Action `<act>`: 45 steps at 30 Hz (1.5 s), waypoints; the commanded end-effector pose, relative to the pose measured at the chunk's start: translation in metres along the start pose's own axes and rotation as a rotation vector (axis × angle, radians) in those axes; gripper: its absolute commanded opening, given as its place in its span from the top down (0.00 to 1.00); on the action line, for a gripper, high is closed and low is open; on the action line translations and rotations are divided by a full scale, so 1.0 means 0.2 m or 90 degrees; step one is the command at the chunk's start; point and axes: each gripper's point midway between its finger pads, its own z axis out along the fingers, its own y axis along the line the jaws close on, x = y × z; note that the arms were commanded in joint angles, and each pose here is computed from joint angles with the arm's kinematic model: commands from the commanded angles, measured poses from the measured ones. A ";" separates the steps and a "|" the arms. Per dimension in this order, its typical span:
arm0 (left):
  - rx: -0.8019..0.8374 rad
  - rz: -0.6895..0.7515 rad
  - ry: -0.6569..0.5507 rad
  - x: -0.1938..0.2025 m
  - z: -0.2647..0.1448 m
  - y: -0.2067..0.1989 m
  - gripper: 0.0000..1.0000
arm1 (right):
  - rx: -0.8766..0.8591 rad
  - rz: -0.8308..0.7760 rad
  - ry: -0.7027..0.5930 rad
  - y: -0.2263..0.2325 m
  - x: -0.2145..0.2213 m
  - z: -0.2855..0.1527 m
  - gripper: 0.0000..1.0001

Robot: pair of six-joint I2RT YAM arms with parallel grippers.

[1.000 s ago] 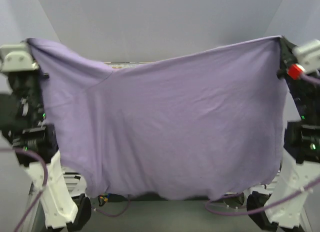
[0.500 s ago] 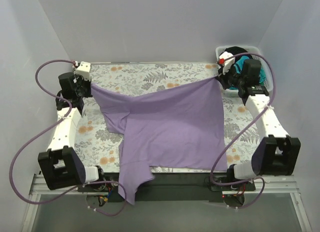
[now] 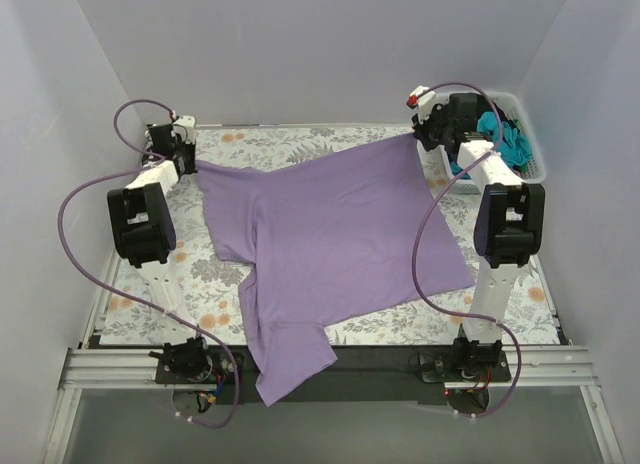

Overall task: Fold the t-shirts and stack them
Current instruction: Flatten the tshirt out, then fold the tshirt

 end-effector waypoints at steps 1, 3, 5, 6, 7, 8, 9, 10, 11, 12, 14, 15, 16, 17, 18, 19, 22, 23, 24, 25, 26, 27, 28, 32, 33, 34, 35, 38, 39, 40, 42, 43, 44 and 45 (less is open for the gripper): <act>-0.073 0.018 -0.045 -0.24 0.02 0.16 1.00 | 0.044 -0.039 -0.020 -0.12 -0.11 0.00 0.99; -0.147 0.032 -0.038 -0.27 0.05 0.27 1.00 | 0.044 -0.035 -0.013 -0.11 -0.09 0.01 0.99; -0.181 0.035 -0.054 -0.35 0.06 0.34 1.00 | 0.037 -0.032 -0.015 -0.09 -0.09 0.01 0.99; -0.182 0.033 -0.068 -0.38 0.06 0.34 1.00 | 0.033 -0.031 -0.014 -0.08 -0.09 0.02 0.99; -0.170 0.032 -0.079 -0.41 0.06 0.31 1.00 | 0.035 -0.032 -0.011 -0.08 -0.09 0.03 0.99; -0.133 0.037 -0.088 -0.43 0.07 0.25 1.00 | 0.038 -0.033 -0.009 -0.08 -0.09 0.04 0.99; -0.127 0.055 -0.090 -0.44 0.08 0.21 1.00 | 0.042 -0.032 -0.007 -0.09 -0.08 0.05 0.99; -0.116 0.066 -0.084 -0.43 0.10 0.16 1.00 | 0.053 -0.034 -0.003 -0.11 -0.08 0.06 0.99; -0.089 0.082 -0.085 -0.43 0.10 0.06 1.00 | 0.063 -0.032 0.000 -0.13 -0.08 0.06 0.99; -0.050 0.091 -0.091 -0.43 0.10 -0.02 1.00 | 0.068 -0.029 0.004 -0.15 -0.07 0.08 0.99; -0.018 0.101 -0.083 -0.39 0.11 -0.14 1.00 | 0.079 -0.029 0.000 -0.18 -0.10 0.08 0.99; -0.015 0.102 -0.077 -0.39 0.09 -0.16 1.00 | 0.075 -0.027 0.004 -0.17 -0.09 0.07 0.99; -0.025 0.103 -0.077 -0.40 0.07 -0.16 1.00 | 0.062 -0.028 0.001 -0.15 -0.11 0.07 0.99; -0.027 0.091 -0.077 -0.40 0.05 -0.17 1.00 | 0.055 -0.031 0.002 -0.14 -0.12 0.05 0.99; -0.008 0.079 -0.070 -0.43 -0.02 -0.19 1.00 | 0.042 -0.027 0.013 -0.12 -0.12 0.01 0.99; 0.008 0.070 -0.065 -0.45 -0.08 -0.20 1.00 | 0.032 -0.035 0.015 -0.10 -0.13 -0.02 0.99; 0.141 0.053 -0.070 -0.50 -0.44 -0.32 1.00 | -0.007 -0.046 0.027 0.00 -0.16 -0.20 0.99; 0.182 0.070 -0.064 -0.47 -0.54 -0.37 1.00 | -0.014 -0.062 0.029 0.02 -0.16 -0.25 0.99; 0.249 0.107 0.004 -0.27 -0.63 -0.47 1.00 | -0.028 -0.066 0.036 0.08 -0.14 -0.33 0.99; 0.296 0.138 -0.013 -0.28 -0.79 -0.53 1.00 | -0.062 -0.060 0.051 0.16 -0.10 -0.37 0.99; 0.341 0.145 0.009 -0.20 -0.86 -0.60 1.00 | -0.081 -0.068 0.062 0.21 -0.07 -0.40 0.99; 0.375 0.158 0.058 -0.06 -0.94 -0.65 1.00 | -0.105 -0.062 0.080 0.28 -0.02 -0.43 0.99; 0.399 0.154 0.106 0.08 -0.97 -0.68 1.00 | -0.144 -0.046 0.110 0.37 0.04 -0.46 0.99; 0.420 0.141 0.242 0.47 -1.03 -0.75 1.00 | -0.230 -0.024 0.181 0.60 0.20 -0.50 0.99; 0.414 0.138 0.254 0.53 -1.01 -0.76 1.00 | -0.239 -0.014 0.191 0.63 0.23 -0.50 0.99; 0.419 0.126 0.286 0.62 -1.02 -0.80 1.00 | -0.251 -0.003 0.211 0.68 0.29 -0.51 0.99; 0.423 0.124 0.303 0.66 -1.02 -0.82 1.00 | -0.265 0.003 0.221 0.72 0.31 -0.51 0.99; 0.417 0.121 0.355 0.78 -0.99 -0.90 1.00 | -0.284 0.018 0.249 0.78 0.39 -0.51 0.99; 0.408 0.117 0.363 0.80 -0.97 -0.90 1.00 | -0.288 0.022 0.254 0.79 0.41 -0.51 0.99; 0.403 0.112 0.367 0.81 -0.96 -0.91 1.00 | -0.291 0.029 0.264 0.81 0.44 -0.52 0.99; 0.397 0.108 0.385 0.86 -0.95 -0.92 1.00 | -0.303 0.037 0.284 0.84 0.50 -0.53 0.99; 0.391 0.112 0.404 0.90 -0.95 -0.91 1.00 | -0.305 0.034 0.292 0.85 0.52 -0.53 0.99; 0.385 0.119 0.415 0.93 -0.95 -0.90 1.00 | -0.309 0.033 0.301 0.86 0.54 -0.53 0.99; 0.378 0.126 0.431 1.00 -0.95 -0.89 1.00 | -0.316 0.037 0.318 0.88 0.59 -0.53 0.99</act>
